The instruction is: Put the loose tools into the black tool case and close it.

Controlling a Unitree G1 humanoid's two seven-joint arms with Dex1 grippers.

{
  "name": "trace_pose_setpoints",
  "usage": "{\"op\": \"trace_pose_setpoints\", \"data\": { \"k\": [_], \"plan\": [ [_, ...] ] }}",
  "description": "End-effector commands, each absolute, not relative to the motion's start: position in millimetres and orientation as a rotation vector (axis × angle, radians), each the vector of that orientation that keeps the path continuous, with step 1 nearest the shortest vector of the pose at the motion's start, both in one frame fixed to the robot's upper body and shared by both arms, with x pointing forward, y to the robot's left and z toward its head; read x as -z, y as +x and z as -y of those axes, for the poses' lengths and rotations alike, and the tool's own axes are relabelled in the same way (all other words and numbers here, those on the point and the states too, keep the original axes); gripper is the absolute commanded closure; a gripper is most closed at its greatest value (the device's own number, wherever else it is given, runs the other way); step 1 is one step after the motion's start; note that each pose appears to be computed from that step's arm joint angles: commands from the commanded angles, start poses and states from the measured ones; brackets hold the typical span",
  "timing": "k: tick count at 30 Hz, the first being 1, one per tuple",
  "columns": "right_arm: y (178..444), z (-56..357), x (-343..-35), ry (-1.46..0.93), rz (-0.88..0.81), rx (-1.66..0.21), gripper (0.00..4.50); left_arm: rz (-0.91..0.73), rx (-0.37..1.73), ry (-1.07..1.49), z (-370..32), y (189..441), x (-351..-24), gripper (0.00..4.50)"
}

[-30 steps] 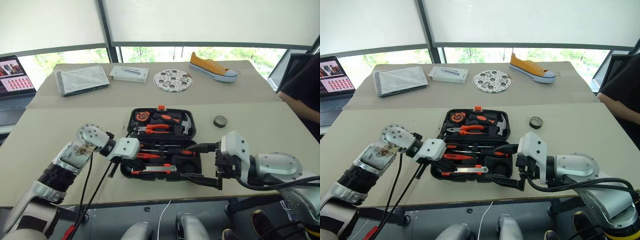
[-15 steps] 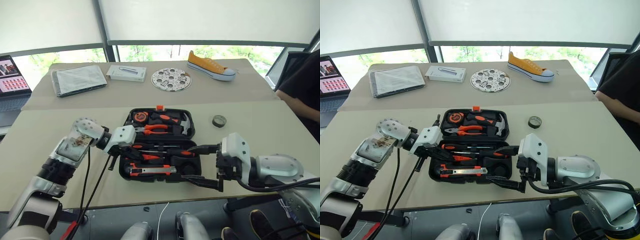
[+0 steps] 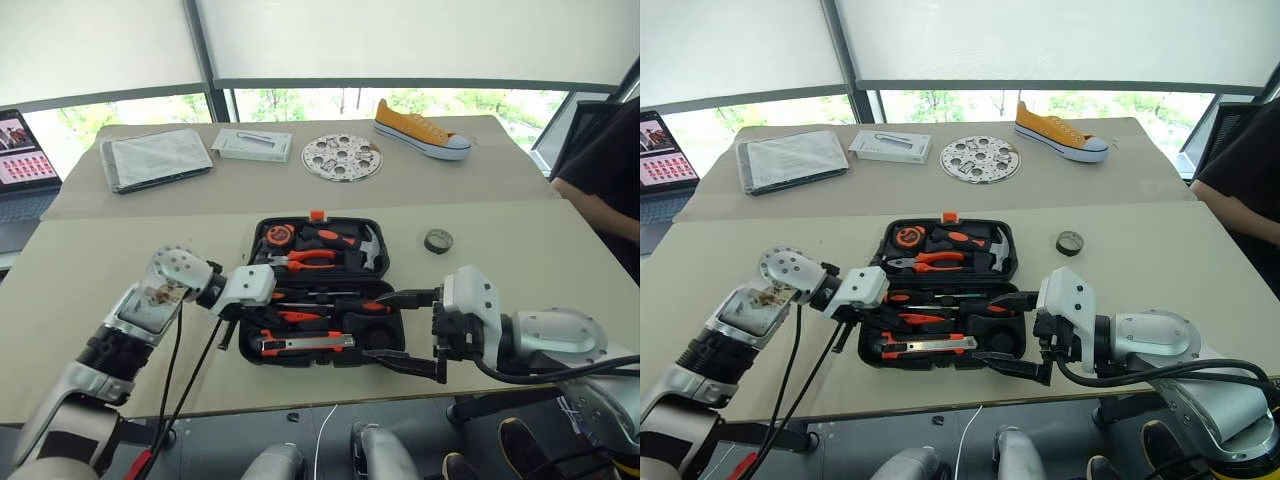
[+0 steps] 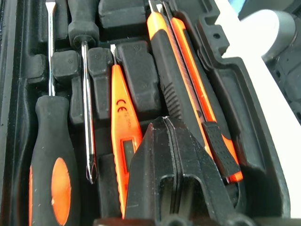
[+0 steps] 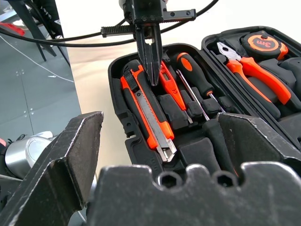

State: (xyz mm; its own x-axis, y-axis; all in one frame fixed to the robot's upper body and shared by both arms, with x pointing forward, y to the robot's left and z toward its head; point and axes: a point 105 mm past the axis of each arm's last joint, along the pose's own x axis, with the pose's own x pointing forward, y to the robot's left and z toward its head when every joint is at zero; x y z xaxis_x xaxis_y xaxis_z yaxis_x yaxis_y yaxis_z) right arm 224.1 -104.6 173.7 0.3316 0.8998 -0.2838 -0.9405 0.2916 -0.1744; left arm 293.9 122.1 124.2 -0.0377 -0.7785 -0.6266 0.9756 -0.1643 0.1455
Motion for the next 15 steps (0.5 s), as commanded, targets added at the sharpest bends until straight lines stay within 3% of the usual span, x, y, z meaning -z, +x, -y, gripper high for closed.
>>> {"op": "trace_pose_setpoints", "data": {
  "k": [1, 8, 15],
  "plan": [
    [222.6, 105.1, -181.8, -0.344, -0.115, -1.233, 0.0, -0.294, 1.63, 0.648, -113.9, 292.7, -154.0, 4.45],
    [223.4, 104.5, -182.4, -0.342, -0.112, -1.231, 0.0, -0.324, 1.651, 0.669, -116.6, 285.4, -152.3, 4.45],
    [223.8, 104.5, -183.1, -0.338, -0.112, -1.226, 0.0, -0.364, 1.645, 0.775, -119.5, 284.6, -125.5, 4.45]
  ]
}}
